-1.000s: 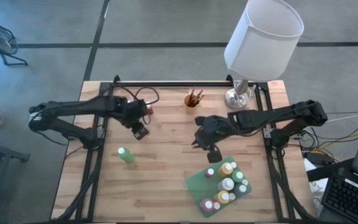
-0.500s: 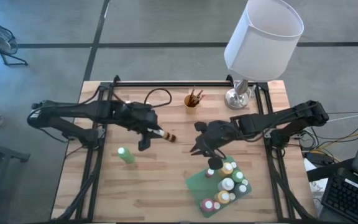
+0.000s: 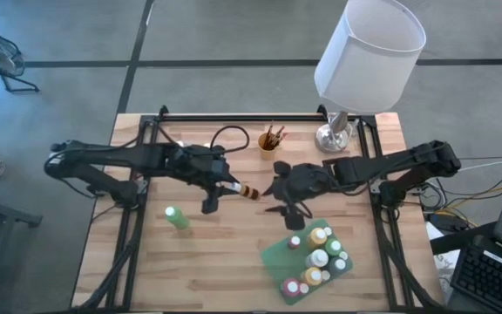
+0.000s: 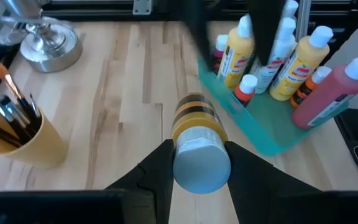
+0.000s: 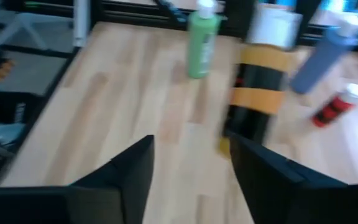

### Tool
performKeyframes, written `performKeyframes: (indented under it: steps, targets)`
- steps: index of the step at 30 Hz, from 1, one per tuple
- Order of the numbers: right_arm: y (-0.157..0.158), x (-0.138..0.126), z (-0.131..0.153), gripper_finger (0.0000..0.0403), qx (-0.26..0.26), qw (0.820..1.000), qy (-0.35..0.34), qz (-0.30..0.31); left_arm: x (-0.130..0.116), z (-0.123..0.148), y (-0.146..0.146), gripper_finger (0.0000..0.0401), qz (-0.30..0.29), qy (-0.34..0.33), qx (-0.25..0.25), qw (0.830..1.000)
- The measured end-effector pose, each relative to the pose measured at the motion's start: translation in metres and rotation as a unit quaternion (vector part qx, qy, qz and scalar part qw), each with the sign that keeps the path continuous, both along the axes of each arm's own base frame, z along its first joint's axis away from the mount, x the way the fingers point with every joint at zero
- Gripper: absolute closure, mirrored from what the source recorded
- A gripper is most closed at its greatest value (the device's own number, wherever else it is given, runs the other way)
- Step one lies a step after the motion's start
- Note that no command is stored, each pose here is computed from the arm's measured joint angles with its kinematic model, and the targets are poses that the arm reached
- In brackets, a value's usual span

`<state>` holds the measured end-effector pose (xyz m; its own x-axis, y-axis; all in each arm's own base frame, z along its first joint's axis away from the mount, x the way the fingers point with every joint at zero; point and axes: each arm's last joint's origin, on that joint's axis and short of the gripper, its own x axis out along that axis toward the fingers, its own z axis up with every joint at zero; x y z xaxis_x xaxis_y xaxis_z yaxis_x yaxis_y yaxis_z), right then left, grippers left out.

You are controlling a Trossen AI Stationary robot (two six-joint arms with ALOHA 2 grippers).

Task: Pick & Place Paint Supplies
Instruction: Put the light green into the green bin

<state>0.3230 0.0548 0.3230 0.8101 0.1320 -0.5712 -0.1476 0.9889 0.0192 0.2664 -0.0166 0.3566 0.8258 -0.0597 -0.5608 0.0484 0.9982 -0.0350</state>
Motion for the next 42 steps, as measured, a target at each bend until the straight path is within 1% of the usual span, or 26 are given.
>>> performKeyframes:
  steps: [3, 8, 14, 19, 24, 29, 36, 42]
  targets:
    - [-0.008, 0.001, 0.000, 0.0164, -0.007, 1.000, -0.001, -0.021, 0.004, 0.004, -0.001, 0.0274, -0.004, -0.002, 0.005, 1.000]
    - [-0.018, 0.003, -0.003, 0.0126, 0.001, 0.999, 0.009, -0.043, 0.008, 0.008, -0.001, 0.0274, -0.009, 0.000, 0.017, 1.000]
    - [-0.019, 0.005, -0.006, 0.0100, 0.003, 0.999, 0.015, -0.047, 0.010, 0.013, -0.001, 0.0274, -0.013, -0.006, 0.028, 1.000]
    - [-0.020, 0.006, -0.005, 0.0090, 0.005, 0.999, 0.011, -0.049, 0.013, 0.016, -0.001, 0.0274, -0.015, -0.007, 0.032, 0.999]
    - [-0.020, 0.009, -0.005, 0.0090, 0.004, 0.999, 0.000, -0.048, 0.019, 0.019, -0.001, 0.0274, -0.022, -0.013, 0.042, 0.999]
    - [-0.021, 0.018, -0.010, 0.0107, -0.003, 0.999, -0.012, -0.045, 0.025, 0.014, -0.001, 0.0273, -0.024, -0.002, 0.046, 0.999]
    - [-0.024, 0.026, -0.008, 0.0129, -0.006, 0.999, -0.022, -0.047, 0.036, 0.002, -0.002, 0.0271, -0.028, 0.021, 0.051, 0.998]
    - [-0.027, 0.026, -0.008, 0.0144, -0.008, 0.998, -0.022, -0.051, 0.041, 0.005, -0.002, 0.0271, -0.035, 0.014, 0.060, 0.997]
